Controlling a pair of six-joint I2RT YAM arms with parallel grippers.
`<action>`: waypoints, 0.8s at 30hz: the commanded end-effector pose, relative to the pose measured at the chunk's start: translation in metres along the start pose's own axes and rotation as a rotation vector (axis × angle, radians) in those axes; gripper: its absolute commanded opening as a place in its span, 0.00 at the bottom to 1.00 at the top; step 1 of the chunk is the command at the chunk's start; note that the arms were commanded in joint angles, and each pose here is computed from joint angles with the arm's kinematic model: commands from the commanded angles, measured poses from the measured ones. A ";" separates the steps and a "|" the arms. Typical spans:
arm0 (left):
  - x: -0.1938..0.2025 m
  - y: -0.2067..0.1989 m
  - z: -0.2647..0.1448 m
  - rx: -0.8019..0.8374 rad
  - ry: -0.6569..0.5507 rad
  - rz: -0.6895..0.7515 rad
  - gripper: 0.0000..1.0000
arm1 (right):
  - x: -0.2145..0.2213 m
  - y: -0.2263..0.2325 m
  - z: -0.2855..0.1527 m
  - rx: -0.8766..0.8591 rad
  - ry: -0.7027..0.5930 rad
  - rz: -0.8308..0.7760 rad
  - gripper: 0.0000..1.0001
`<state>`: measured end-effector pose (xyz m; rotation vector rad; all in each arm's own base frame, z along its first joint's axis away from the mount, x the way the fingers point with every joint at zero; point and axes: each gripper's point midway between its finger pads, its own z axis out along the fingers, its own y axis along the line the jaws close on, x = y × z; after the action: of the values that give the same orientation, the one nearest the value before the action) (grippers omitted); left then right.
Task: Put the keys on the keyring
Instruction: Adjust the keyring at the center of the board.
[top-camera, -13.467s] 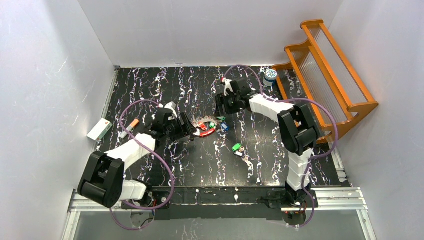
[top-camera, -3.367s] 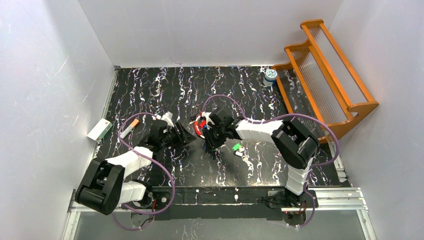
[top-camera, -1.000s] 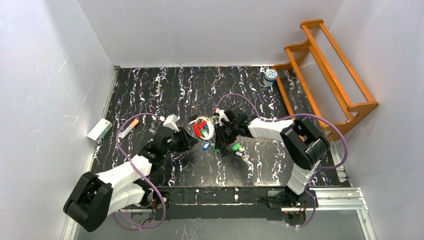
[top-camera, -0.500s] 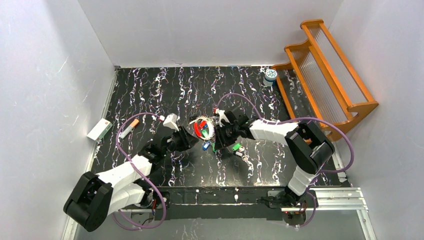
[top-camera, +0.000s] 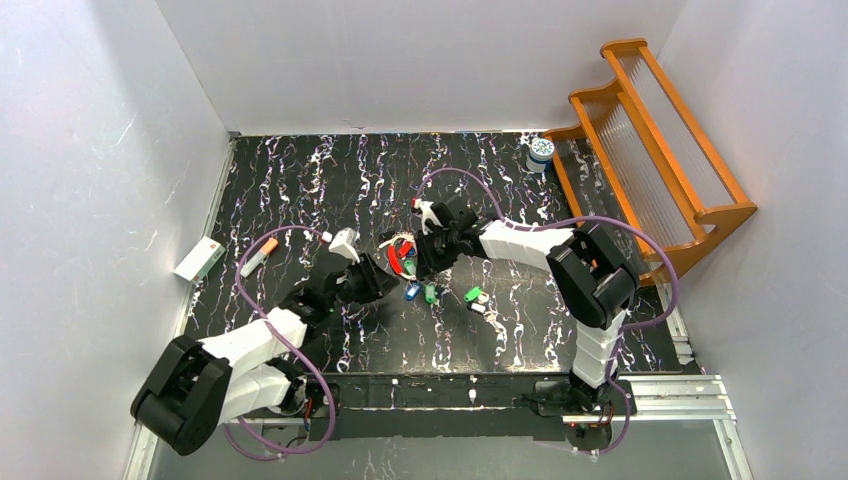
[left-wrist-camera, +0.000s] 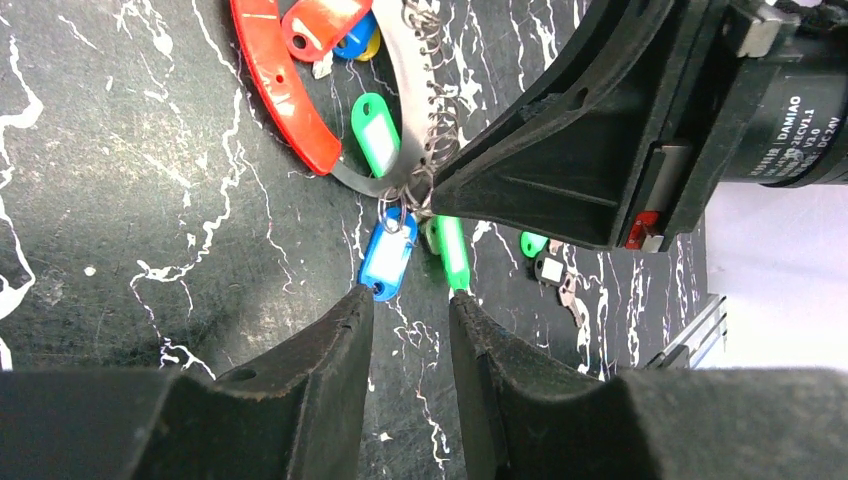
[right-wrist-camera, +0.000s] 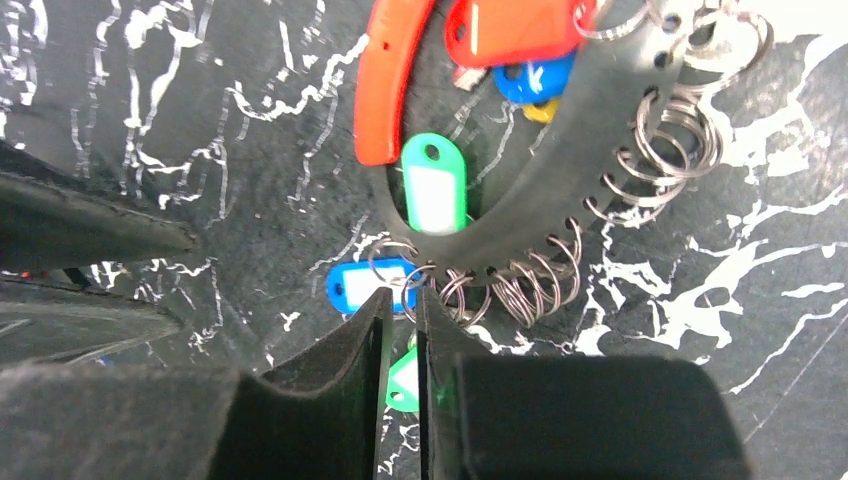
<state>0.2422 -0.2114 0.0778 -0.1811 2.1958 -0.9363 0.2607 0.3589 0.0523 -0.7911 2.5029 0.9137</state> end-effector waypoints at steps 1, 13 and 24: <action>0.007 0.000 0.002 0.011 0.027 0.001 0.33 | -0.007 -0.007 -0.002 0.058 -0.001 0.014 0.20; 0.013 0.006 0.002 0.001 0.040 -0.006 0.33 | -0.009 -0.041 -0.021 0.256 -0.021 0.006 0.15; 0.019 0.003 0.007 0.012 0.087 0.002 0.40 | -0.022 -0.074 -0.041 0.292 -0.053 0.060 0.48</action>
<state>0.2351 -0.2144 0.0604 -0.1758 2.2596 -0.9483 0.2939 0.3075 0.0342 -0.6494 2.5921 0.5768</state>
